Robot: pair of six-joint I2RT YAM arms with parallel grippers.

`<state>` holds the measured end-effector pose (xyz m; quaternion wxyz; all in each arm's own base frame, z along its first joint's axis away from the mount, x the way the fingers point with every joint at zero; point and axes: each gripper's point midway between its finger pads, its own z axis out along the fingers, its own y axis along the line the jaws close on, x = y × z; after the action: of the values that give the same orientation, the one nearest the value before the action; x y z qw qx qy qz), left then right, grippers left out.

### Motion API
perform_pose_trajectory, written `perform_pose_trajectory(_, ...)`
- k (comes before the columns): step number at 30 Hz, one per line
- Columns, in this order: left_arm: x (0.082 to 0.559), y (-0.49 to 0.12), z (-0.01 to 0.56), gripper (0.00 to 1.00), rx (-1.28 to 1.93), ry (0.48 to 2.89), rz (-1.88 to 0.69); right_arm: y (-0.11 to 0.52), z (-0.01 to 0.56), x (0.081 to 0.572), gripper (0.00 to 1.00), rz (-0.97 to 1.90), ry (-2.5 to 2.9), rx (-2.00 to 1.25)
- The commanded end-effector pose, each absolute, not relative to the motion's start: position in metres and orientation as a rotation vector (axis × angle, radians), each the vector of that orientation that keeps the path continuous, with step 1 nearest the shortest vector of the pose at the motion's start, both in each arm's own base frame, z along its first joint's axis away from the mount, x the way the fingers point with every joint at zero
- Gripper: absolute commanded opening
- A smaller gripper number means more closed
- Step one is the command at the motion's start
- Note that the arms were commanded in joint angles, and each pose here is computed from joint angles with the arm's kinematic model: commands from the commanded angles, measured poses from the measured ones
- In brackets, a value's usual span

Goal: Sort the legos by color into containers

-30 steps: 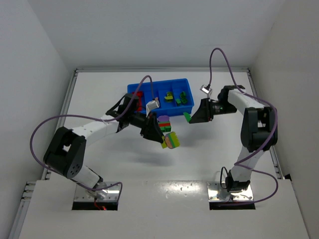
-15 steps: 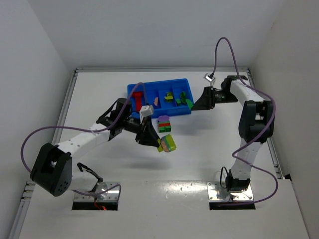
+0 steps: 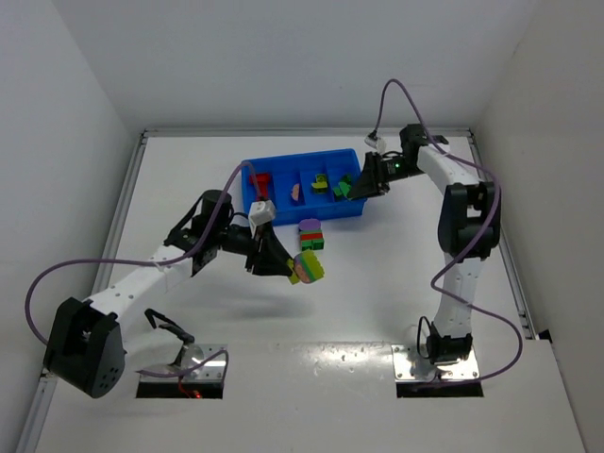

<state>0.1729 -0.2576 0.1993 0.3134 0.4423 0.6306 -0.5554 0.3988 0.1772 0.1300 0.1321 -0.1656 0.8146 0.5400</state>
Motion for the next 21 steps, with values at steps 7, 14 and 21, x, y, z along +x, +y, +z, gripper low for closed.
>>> perform_pose_trajectory(7,0.179,-0.248,0.210,0.00,1.171,1.577,-1.385,0.177,0.141,0.491,0.01,0.915,2.394,-0.284)
perform_pose_trajectory(14,0.183,-0.245,0.213,0.00,1.156,1.575,-1.369,0.172,0.113,0.514,0.04,0.594,2.452,-0.298)
perform_pose_trajectory(21,0.186,-0.246,0.211,0.00,1.154,1.585,-1.374,0.172,0.102,0.519,0.22,0.512,2.470,-0.320)
